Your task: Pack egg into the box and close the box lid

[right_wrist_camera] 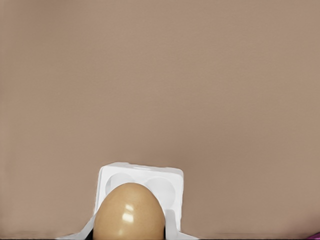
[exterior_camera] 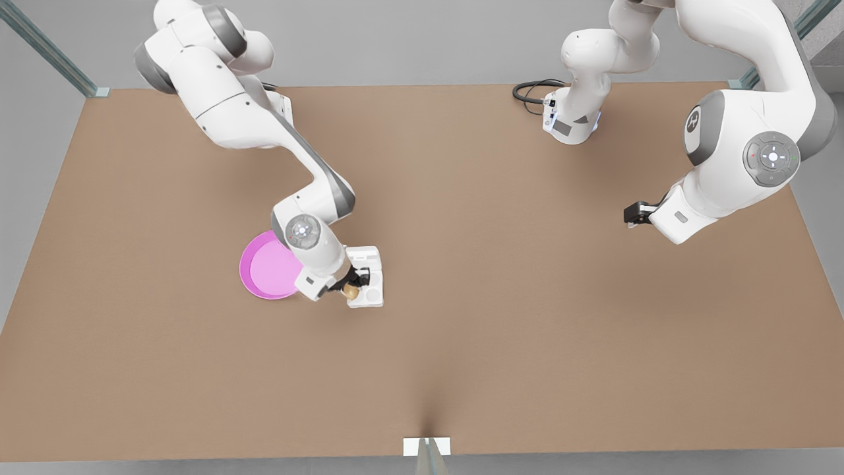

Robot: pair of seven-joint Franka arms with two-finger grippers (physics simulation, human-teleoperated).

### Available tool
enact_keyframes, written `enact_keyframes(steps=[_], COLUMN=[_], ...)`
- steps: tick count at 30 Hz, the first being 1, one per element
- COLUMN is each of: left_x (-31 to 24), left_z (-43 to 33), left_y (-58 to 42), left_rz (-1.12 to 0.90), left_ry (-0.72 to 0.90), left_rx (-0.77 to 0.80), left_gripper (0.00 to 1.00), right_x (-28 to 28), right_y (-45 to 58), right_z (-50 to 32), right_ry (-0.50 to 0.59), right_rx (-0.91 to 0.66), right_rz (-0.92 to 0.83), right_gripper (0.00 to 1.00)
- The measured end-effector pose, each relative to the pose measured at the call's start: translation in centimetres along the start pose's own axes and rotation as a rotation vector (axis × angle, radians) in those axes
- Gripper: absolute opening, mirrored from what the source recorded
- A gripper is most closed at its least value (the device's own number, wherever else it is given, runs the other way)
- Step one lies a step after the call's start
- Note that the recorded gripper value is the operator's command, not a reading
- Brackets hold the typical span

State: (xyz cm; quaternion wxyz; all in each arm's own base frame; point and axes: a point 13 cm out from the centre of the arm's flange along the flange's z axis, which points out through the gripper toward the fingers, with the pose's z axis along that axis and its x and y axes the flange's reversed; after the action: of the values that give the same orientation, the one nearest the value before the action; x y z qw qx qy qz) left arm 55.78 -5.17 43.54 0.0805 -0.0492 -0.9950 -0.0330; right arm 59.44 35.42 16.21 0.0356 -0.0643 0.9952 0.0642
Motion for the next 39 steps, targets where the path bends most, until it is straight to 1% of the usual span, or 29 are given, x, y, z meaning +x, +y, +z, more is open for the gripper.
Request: enact_keyframes(steps=[5, 14, 23, 24, 25, 26, 27, 33, 35, 36, 38, 39], left_x=[-0.1, -0.1, 0.1, 0.2, 0.2, 0.2, 0.3, 0.4, 0.4, 0.4, 0.5, 0.6], left_z=[0.3, 0.4, 0.6, 0.6, 0.6, 0.6, 0.6, 0.7, 0.7, 0.6, 0.6, 1.1], left_y=[0.1, 0.3, 0.3, 0.3, 0.3, 0.3, 0.3, 0.3, 0.3, 0.3, 0.2, 0.1], left_rz=[-0.001, -0.001, 0.006, 0.006, 0.007, 0.007, 0.008, 0.010, 0.011, 0.012, 0.013, 0.016], left_ry=[0.005, 0.008, 0.019, 0.021, 0.023, 0.024, 0.025, 0.029, 0.030, 0.030, 0.032, 0.047], left_rx=[0.001, 0.002, 0.002, 0.002, 0.002, 0.002, 0.002, 0.002, 0.002, 0.002, 0.002, 0.001], left_gripper=[1.00, 1.00, 1.00, 1.00, 1.00, 1.00, 1.00, 1.00, 1.00, 1.00, 1.00, 0.87], right_x=[2.9, 4.3, 4.9, 4.9, 5.0, 5.1, 5.1, 5.2, 3.8, 1.8, -5.1, -8.6], right_y=[3.1, 2.3, 2.0, 2.0, 1.9, 1.9, 1.9, 1.7, 2.0, 2.2, -0.7, -2.8], right_z=[1.7, 3.5, 4.7, 4.7, 4.9, 5.0, 5.1, 5.1, 4.1, 2.4, -3.4, -9.0], right_ry=[0.040, 0.076, 0.096, 0.097, 0.099, 0.101, 0.103, 0.108, 0.082, 0.045, -0.072, -0.150], right_rx=[0.010, 0.029, 0.039, 0.040, 0.042, 0.044, 0.047, 0.059, 0.049, 0.033, -0.005, -0.014], right_rz=[0.013, 0.107, 0.167, 0.172, 0.177, 0.182, 0.187, 0.213, 0.220, 0.225, 0.252, 0.258], right_gripper=[0.40, 0.40, 0.44, 0.47, 0.55, 0.72, 1.00, 1.00, 1.00, 1.00, 1.00, 1.00])
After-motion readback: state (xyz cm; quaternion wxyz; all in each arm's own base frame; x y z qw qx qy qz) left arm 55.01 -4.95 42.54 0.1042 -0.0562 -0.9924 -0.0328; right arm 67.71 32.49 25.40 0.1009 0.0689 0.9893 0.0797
